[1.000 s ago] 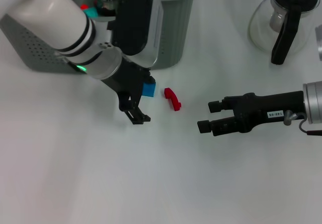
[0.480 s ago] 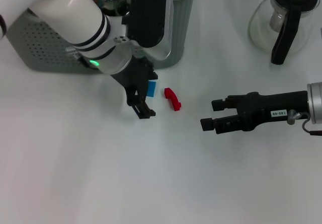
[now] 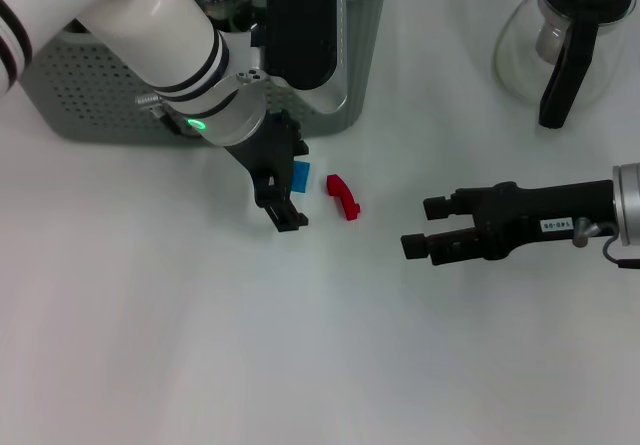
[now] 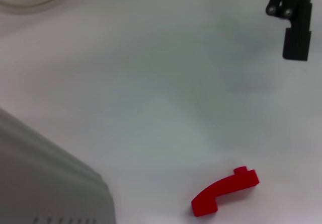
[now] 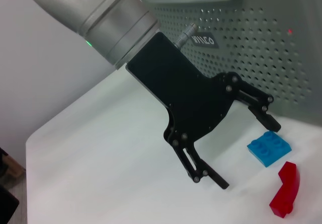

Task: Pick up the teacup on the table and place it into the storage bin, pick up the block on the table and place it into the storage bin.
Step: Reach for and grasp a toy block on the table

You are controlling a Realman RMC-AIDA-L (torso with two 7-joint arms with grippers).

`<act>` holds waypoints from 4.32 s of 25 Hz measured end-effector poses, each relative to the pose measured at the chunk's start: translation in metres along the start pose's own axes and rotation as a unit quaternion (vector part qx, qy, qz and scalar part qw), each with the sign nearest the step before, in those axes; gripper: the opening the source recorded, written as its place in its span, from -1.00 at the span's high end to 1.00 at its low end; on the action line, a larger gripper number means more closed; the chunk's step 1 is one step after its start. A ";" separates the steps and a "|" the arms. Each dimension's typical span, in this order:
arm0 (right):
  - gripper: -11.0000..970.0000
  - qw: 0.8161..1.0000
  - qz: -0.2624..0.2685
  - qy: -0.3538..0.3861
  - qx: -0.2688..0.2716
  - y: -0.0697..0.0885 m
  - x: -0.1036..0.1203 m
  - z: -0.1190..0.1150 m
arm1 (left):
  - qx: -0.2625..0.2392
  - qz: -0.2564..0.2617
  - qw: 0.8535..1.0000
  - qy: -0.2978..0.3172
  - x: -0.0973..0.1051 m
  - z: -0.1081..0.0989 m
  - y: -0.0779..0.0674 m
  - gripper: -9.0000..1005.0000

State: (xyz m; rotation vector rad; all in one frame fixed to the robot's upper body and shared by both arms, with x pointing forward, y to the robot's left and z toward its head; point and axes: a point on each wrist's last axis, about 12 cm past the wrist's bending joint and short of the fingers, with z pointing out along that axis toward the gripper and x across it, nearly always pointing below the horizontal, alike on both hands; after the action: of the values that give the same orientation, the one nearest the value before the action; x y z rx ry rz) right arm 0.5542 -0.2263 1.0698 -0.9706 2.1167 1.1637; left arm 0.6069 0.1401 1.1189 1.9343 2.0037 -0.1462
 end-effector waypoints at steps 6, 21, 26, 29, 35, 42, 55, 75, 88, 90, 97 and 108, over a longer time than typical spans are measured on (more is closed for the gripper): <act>-0.86 1.000 -0.001 0.003 -0.001 0.000 0.000 -0.001 | -0.010 -0.007 1.000 0.013 -0.002 0.005 0.004 -0.78; -0.86 1.000 -0.002 0.004 0.001 -0.001 0.001 -0.001 | -0.003 0.000 1.000 0.028 -0.003 0.011 0.003 -0.74; -0.86 1.000 -0.002 0.004 0.003 -0.001 0.001 -0.001 | 0.001 0.004 1.000 0.031 -0.004 0.010 0.003 -0.73; -0.86 1.000 -0.002 0.003 0.004 -0.001 0.001 -0.001 | 0.004 0.008 0.999 0.035 -0.004 0.010 0.002 -0.72; -0.86 1.000 -0.002 0.003 0.006 -0.002 0.000 -0.001 | 0.007 0.011 0.999 0.037 -0.005 0.010 0.001 -0.70; -0.86 1.000 -0.003 0.002 0.007 -0.002 0.000 -0.001 | 0.019 0.017 0.999 0.042 -0.006 0.008 -0.001 -0.68; -0.86 1.000 -0.008 -0.001 0.009 -0.003 -0.003 -0.002 | 0.036 0.023 0.999 0.024 -0.011 -0.010 -0.006 -0.65; -0.86 1.000 -0.012 -0.003 0.018 -0.005 -0.003 -0.002 | 0.004 0.018 0.999 0.046 -0.007 0.007 -0.001 -0.59; -0.86 1.000 -0.012 -0.003 0.020 -0.005 -0.001 -0.001 | -0.005 0.007 0.999 0.047 -0.012 0.007 0.001 -0.56; -0.86 1.000 -0.013 -0.003 0.020 -0.005 -0.001 -0.001 | -0.006 0.004 0.999 0.047 -0.013 0.007 0.002 -0.56; -0.86 1.000 -0.014 -0.003 0.021 -0.005 -0.001 -0.001 | -0.007 0.001 0.999 0.048 -0.013 0.007 0.002 -0.53; -0.86 1.000 -0.013 -0.003 0.020 -0.005 0.000 -0.001 | -0.008 0.005 0.999 0.052 -0.012 0.012 0.001 -0.23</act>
State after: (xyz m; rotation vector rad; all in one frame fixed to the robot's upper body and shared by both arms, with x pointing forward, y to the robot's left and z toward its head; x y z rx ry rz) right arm 0.5583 -0.2284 1.0680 -0.9723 2.1080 1.1049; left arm 0.6101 0.1257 1.1120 1.9786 2.0537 -0.0266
